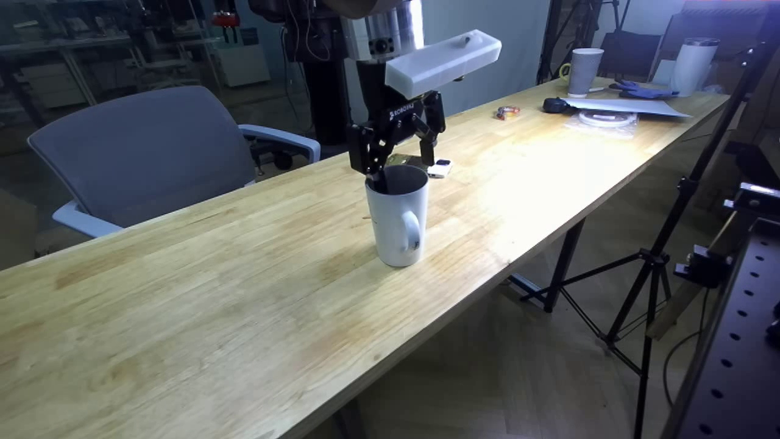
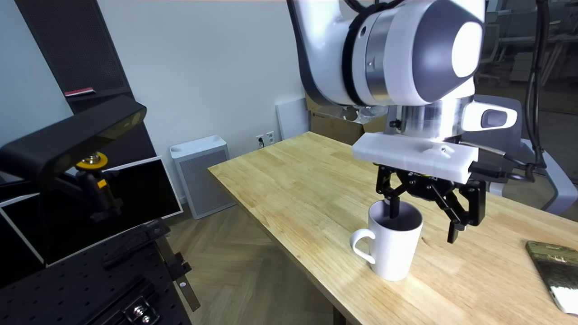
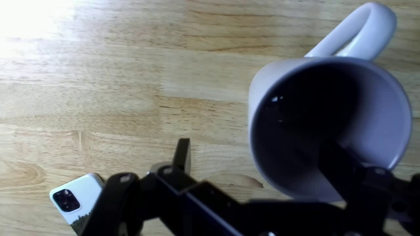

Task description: Move the white mug backwards

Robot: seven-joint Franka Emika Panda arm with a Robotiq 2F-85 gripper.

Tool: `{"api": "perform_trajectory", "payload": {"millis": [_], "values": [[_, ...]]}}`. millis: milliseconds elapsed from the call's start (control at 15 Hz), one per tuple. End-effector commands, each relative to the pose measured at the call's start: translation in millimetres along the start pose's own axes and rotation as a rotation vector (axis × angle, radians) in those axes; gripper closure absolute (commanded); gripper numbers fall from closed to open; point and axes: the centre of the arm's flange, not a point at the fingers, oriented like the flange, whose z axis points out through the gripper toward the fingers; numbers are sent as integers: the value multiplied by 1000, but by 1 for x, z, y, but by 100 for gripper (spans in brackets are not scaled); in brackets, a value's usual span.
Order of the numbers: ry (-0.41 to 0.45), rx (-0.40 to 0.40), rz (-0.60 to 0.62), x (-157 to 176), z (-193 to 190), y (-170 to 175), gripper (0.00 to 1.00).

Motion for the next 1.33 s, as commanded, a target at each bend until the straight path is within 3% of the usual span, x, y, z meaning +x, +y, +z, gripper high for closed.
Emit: {"api": "perform_trajectory", "payload": {"millis": [0, 133, 200, 867, 1000, 1267], "values": [[4, -5, 39, 4, 6, -4, 0], [-5, -5, 39, 3, 9, -3, 5], [-6, -5, 41, 3, 11, -3, 26], [-10, 15, 109, 8, 11, 10, 95], [-13, 17, 126, 9, 12, 14, 100], [-26, 3, 135, 10, 15, 16, 97]]}}
